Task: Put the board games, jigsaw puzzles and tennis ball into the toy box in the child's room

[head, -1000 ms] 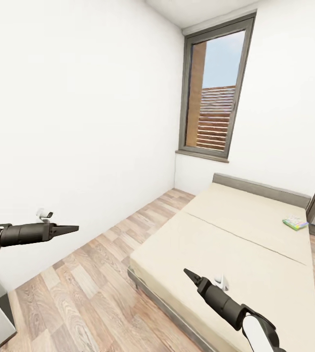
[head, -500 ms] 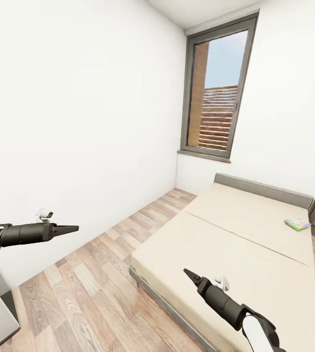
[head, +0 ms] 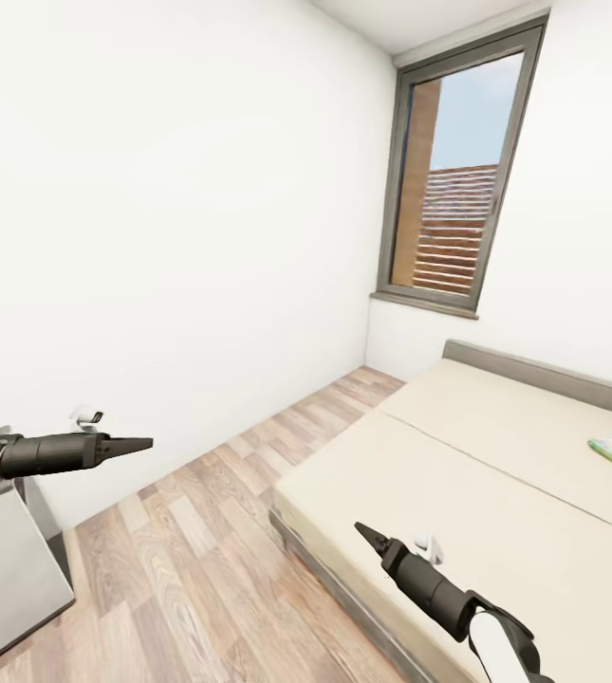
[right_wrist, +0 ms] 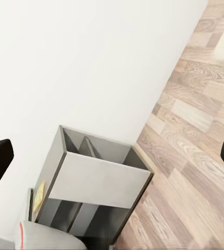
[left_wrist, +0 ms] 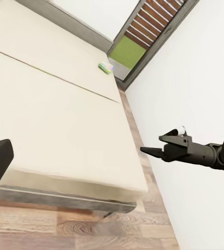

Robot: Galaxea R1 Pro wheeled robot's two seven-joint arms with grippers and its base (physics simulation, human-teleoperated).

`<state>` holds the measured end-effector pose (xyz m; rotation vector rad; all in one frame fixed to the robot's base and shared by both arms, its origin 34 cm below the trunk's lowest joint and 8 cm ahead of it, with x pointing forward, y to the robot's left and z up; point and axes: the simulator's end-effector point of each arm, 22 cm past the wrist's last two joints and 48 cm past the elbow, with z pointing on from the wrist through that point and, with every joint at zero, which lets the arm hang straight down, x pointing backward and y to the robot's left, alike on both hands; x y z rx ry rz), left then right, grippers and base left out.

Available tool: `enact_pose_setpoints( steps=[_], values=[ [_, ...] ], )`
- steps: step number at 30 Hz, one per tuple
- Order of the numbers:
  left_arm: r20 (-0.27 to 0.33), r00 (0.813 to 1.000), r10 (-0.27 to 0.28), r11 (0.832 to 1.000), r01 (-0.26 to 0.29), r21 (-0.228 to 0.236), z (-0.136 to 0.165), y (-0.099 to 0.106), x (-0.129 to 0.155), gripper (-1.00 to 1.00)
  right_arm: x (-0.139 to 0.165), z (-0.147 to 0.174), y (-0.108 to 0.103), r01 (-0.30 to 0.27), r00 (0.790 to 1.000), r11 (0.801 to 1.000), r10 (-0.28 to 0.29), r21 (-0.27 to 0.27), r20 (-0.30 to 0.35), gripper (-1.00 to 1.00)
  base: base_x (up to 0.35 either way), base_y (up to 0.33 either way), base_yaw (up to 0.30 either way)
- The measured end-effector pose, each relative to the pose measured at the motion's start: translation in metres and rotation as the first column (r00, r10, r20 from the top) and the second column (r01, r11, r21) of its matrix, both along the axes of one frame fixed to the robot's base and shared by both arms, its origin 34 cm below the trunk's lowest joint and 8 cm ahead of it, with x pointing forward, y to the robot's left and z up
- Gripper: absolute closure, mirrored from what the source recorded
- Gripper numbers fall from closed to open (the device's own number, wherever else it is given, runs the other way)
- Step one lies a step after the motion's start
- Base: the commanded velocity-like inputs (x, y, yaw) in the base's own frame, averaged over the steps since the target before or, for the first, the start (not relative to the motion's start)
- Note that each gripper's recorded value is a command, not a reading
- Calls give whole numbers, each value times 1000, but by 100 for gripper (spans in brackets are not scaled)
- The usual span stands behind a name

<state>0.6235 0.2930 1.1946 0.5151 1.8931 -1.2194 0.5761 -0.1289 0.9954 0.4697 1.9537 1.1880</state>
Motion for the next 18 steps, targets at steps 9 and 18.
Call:
enact_pose_setpoints(
  steps=[9, 18],
  values=[
    [0, 1000, 0, 1000, 0, 0, 0, 0, 0, -100, 0, 0, 0, -1, 1000, 1000, 1, 1, 0, -100, -98, -109, 222],
    [-1, 1000, 0, 1000, 0, -1, 0, 0, 0, -100, 0, 0, 0, 0, 1000, 1000, 0, 0, -1, -100, -107, -174, 26]
  ],
)
